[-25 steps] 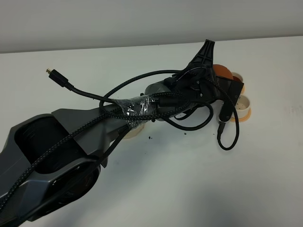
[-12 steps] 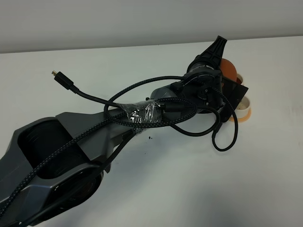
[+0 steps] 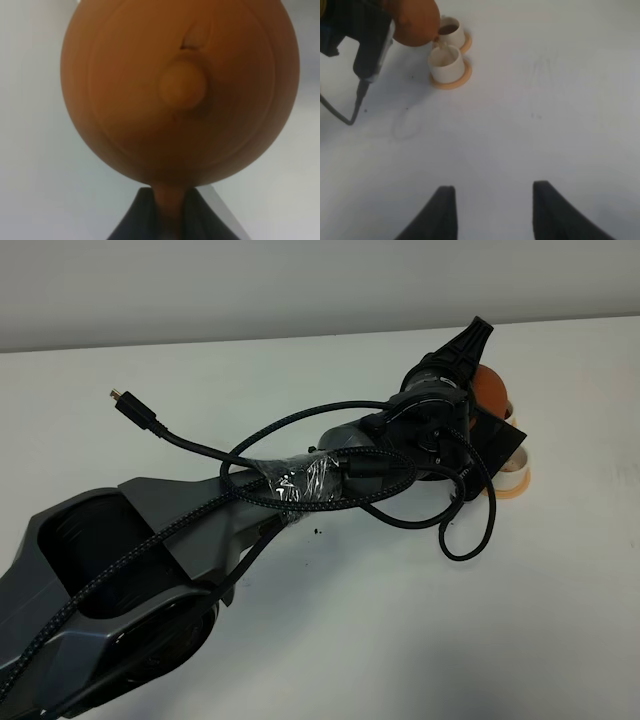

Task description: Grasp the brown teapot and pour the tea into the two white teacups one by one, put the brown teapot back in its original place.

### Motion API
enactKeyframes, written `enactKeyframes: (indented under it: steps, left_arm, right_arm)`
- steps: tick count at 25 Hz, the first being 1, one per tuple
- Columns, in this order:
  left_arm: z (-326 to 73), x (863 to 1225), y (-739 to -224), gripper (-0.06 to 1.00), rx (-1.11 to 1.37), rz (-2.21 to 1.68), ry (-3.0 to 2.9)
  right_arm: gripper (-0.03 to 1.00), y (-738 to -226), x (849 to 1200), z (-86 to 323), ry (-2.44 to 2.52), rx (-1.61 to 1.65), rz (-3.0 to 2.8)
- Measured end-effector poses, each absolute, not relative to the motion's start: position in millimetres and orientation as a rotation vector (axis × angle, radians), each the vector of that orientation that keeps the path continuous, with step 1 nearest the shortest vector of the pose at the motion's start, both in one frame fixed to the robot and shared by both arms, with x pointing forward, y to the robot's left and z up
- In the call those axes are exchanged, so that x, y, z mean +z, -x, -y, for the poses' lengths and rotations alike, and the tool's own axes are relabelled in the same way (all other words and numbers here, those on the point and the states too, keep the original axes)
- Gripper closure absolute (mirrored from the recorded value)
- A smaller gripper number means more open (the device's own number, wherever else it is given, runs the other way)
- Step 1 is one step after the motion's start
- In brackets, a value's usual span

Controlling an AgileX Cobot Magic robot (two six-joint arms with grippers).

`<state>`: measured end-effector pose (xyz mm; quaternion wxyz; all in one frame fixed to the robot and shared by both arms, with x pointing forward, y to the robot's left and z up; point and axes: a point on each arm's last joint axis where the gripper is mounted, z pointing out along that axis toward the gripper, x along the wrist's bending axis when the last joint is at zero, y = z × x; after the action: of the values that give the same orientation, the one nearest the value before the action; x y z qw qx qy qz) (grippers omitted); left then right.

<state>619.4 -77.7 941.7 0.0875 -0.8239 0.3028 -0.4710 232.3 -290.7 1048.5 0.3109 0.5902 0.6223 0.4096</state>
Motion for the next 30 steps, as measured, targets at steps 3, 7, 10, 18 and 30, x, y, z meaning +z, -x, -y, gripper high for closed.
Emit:
enactKeyframes:
  steps: [3,7,10,18,30]
  left_arm:
    - [78.0,942.5,-619.8,0.82,-1.404,-0.939,2.418]
    - [79.4,942.8,-619.5,0.82,-1.408,-0.977,2.397]
    - [80.5,942.9,-619.4,0.82,-1.409,-1.013,2.379]
    - [80.9,943.0,-619.4,0.82,-1.403,-1.049,2.354]
    - [80.9,943.0,-619.4,0.82,-1.382,-1.111,2.301]
  right_arm:
    - [0.6,-232.3,1048.5,290.7,-1.558,1.081,-1.643]
    - [0.6,-232.3,1048.5,290.7,-1.558,1.081,-1.643]
    - [0.6,-232.3,1048.5,290.7,-1.558,1.081,-1.643]
    - [0.6,-232.3,1048.5,290.7,-1.558,1.081,-1.643]
    - [0.6,-232.3,1048.5,290.7,-1.558,1.081,-1.643]
